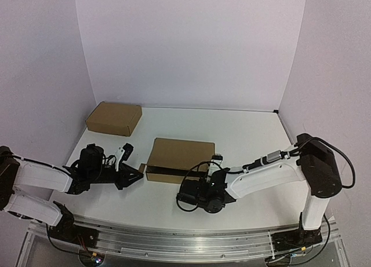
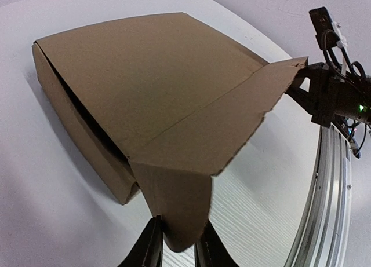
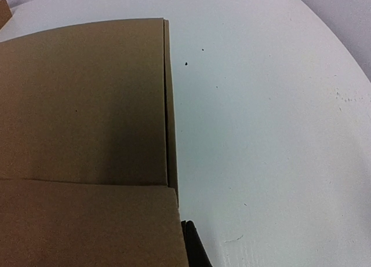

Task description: Fold the paper box

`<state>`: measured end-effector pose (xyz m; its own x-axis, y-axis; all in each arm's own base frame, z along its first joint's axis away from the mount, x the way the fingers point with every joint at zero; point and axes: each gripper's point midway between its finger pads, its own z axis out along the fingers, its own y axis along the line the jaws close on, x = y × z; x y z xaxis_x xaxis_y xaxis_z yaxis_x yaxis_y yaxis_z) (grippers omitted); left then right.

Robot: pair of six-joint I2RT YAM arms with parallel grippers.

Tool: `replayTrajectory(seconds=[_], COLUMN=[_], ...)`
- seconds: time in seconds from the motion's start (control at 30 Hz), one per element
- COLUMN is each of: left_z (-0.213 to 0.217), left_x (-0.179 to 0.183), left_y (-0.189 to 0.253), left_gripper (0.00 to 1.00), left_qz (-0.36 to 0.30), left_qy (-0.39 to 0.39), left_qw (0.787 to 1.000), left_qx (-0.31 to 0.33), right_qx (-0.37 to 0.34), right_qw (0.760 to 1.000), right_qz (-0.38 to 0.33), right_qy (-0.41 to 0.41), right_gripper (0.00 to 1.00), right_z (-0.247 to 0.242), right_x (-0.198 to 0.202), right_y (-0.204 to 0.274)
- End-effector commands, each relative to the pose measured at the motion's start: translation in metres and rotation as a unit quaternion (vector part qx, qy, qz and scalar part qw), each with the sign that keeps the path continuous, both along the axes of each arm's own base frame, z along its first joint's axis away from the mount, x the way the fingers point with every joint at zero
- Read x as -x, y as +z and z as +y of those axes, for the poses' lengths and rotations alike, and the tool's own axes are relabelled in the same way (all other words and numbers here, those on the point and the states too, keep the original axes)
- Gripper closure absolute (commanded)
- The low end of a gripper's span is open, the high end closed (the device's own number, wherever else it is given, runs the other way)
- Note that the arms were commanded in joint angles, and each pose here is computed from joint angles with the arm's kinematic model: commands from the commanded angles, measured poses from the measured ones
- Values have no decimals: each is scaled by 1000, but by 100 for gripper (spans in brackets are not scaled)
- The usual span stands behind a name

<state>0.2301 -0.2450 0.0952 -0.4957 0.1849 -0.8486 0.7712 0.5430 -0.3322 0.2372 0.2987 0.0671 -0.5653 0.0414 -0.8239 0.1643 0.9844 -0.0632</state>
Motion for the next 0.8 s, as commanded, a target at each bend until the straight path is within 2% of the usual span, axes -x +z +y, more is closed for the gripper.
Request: replayTrajectory(seconds=[0.0,0.17,0.27,0.33,0.4,0.47,0.53,0.6,0.67,0.7,0.77], left_z=[-14,-20,-17,-8,1,1,-8,-24,-44,-50,-59], left_x=[15,51,65,68,65,67,61,40,15,6,-10], left_y=[19,58,78,75,80,104,130,136,129,107,91], left_gripper=[64,27,15,13,11,12,19,22,19,13,11], left_qz=[-37,-94,-151,-173,-223,-272,-296,-262,-224,-207,-240], left_qy=[-63,-163,-211,-221,-219,-228,-232,-232,-242,-255,-276], left_qw=[997,980,965,960,948,933,926,936,942,939,918], left_qx=[33,70,44,-12,-59,-55,-30,-26,-64,-101,-152], right_qx=[-34,-28,-11,3,14,22,24,26,30,30,34], right_qw=[997,997,995,994,993,992,991,989,988,987,987], right_qz=[50,50,55,57,57,58,64,74,78,78,74], right_qy=[45,61,80,90,99,108,115,124,132,134,137], right_gripper=[100,100,100,100,100,100,100,100,100,100,100], right_z=[10,-2,-4,-6,-6,-5,-4,-4,-5,-6,-7], right_x=[1,-4,-6,-9,-10,-10,-9,-8,-6,-6,-6], right_y=[-8,-7,-7,-7,-6,-6,-8,-11,-11,-9,-6])
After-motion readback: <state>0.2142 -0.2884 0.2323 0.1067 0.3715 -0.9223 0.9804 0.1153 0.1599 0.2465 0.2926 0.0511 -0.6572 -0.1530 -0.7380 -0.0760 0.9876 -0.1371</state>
